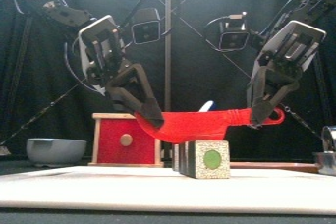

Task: Place sushi on board then cut the sushi with the knife then place the pieces on the plate
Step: Cut the sushi into 4 pieces

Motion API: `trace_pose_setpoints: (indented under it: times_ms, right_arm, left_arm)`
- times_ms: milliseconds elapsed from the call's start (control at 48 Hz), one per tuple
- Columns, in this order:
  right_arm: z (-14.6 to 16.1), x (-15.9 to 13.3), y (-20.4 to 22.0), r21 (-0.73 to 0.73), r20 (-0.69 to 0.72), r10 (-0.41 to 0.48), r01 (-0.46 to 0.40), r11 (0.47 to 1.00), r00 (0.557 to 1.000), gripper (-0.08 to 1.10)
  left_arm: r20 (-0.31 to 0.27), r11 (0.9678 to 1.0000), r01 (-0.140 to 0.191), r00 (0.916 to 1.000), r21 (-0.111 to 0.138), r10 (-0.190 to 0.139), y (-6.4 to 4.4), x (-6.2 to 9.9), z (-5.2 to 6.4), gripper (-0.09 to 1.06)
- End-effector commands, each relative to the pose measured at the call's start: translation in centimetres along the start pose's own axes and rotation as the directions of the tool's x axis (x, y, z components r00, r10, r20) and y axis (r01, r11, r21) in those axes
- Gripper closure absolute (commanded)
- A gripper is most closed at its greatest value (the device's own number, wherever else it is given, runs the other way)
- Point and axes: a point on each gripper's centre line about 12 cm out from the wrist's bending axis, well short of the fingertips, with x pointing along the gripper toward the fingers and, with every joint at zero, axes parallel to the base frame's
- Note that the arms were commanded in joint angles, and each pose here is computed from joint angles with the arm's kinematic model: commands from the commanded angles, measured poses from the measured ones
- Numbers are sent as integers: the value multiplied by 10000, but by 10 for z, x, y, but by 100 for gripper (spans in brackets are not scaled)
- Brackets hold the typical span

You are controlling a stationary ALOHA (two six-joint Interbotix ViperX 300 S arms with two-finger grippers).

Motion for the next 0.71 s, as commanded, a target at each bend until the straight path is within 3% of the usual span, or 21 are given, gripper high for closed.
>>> trace_pose_setpoints:
  times_ms: [21,458,708]
  right_arm:
    - [6,-9,-2,92,302,-20,17,10000,9995,70]
    - [-1,-4,-3,147,70,-24,23,9999,10000,70]
    - [-6,4,-3,158,-263,-73,77,9998,9996,70]
  left_arm:
    - [114,9991,306,9995,308,-309,-14,-8,4,59]
    - [-4,9988,275,9996,416,-275,-13,-6,0,59]
    - [-326,9990,188,9993,408,-175,-10,3,-9,59]
